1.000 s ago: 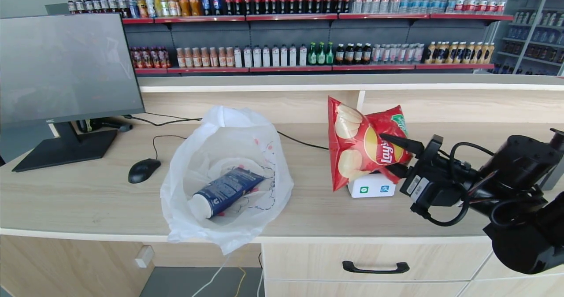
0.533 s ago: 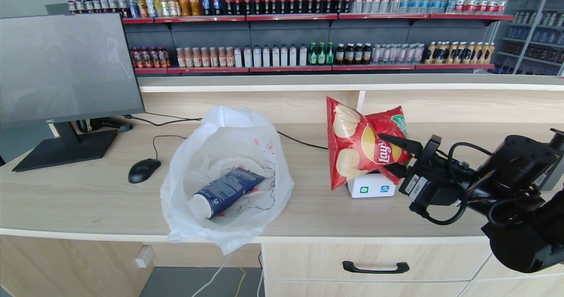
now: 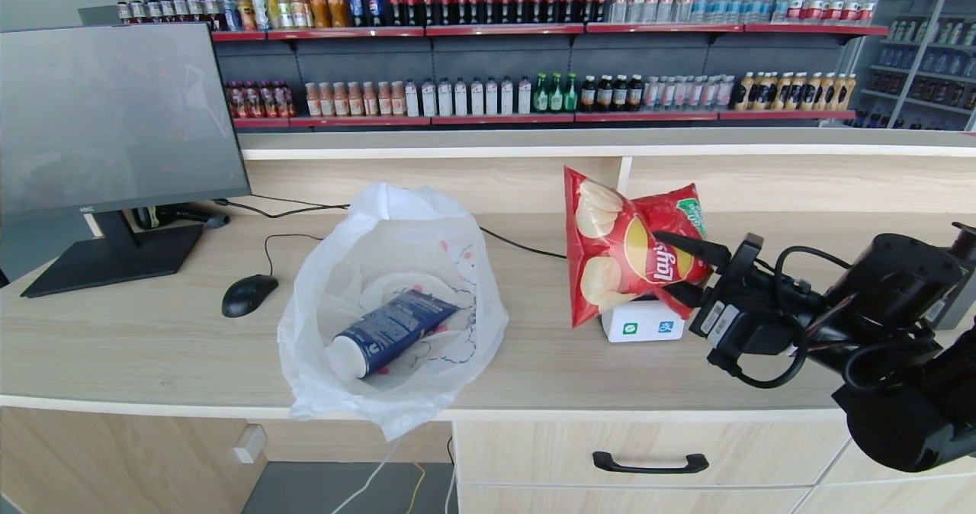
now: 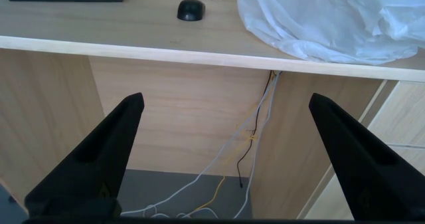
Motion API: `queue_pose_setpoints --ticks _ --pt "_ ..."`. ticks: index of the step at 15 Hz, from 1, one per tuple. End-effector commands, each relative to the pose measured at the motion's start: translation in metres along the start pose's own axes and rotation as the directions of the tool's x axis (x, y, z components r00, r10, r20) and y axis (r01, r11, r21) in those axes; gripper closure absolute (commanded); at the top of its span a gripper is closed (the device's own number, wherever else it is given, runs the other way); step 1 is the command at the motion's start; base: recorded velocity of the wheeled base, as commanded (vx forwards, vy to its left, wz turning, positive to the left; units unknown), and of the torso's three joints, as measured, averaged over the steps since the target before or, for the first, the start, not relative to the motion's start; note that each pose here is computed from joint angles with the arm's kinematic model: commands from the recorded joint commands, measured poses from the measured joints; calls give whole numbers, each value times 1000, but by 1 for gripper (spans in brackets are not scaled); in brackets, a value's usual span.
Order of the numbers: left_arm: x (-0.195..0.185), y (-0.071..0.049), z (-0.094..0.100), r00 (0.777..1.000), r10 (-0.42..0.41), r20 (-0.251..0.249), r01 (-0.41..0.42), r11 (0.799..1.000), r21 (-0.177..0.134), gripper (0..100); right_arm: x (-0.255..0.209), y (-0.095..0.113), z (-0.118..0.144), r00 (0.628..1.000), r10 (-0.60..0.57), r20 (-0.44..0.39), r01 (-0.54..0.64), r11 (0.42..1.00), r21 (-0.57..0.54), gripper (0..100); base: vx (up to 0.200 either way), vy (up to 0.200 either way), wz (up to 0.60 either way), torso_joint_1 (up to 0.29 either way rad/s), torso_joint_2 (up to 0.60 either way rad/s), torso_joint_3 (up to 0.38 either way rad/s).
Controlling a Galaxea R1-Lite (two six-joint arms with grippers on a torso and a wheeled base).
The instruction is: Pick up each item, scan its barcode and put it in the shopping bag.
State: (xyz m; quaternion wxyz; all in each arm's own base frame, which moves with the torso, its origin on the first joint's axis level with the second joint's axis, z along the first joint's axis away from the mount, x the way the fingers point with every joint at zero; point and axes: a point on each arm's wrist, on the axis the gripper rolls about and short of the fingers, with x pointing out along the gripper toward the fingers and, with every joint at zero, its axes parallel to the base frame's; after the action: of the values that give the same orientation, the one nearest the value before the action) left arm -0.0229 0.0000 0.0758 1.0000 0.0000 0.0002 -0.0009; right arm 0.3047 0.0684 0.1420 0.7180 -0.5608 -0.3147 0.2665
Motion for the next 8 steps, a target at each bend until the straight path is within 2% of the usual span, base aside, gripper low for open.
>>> queue_pose_setpoints --ticks 1,5,7,8 --pt "0 0 0 1000 0 0 0 1000 0 0 0 0 1 1000 -1 3 1 1000 1 100 0 0 0 0 0 0" --pt "0 0 0 1000 0 0 0 1000 0 0 2 -3 2 1000 -9 10 8 999 33 100 0 0 0 0 0 0" --pt "0 0 0 1000 0 0 0 1000 2 0 8 -4 9 999 -17 41 15 998 55 100 0 0 0 0 0 0" --pt "0 0 0 1000 0 0 0 1000 2 0 15 -6 19 996 -23 82 16 996 84 100 0 0 0 0 0 0"
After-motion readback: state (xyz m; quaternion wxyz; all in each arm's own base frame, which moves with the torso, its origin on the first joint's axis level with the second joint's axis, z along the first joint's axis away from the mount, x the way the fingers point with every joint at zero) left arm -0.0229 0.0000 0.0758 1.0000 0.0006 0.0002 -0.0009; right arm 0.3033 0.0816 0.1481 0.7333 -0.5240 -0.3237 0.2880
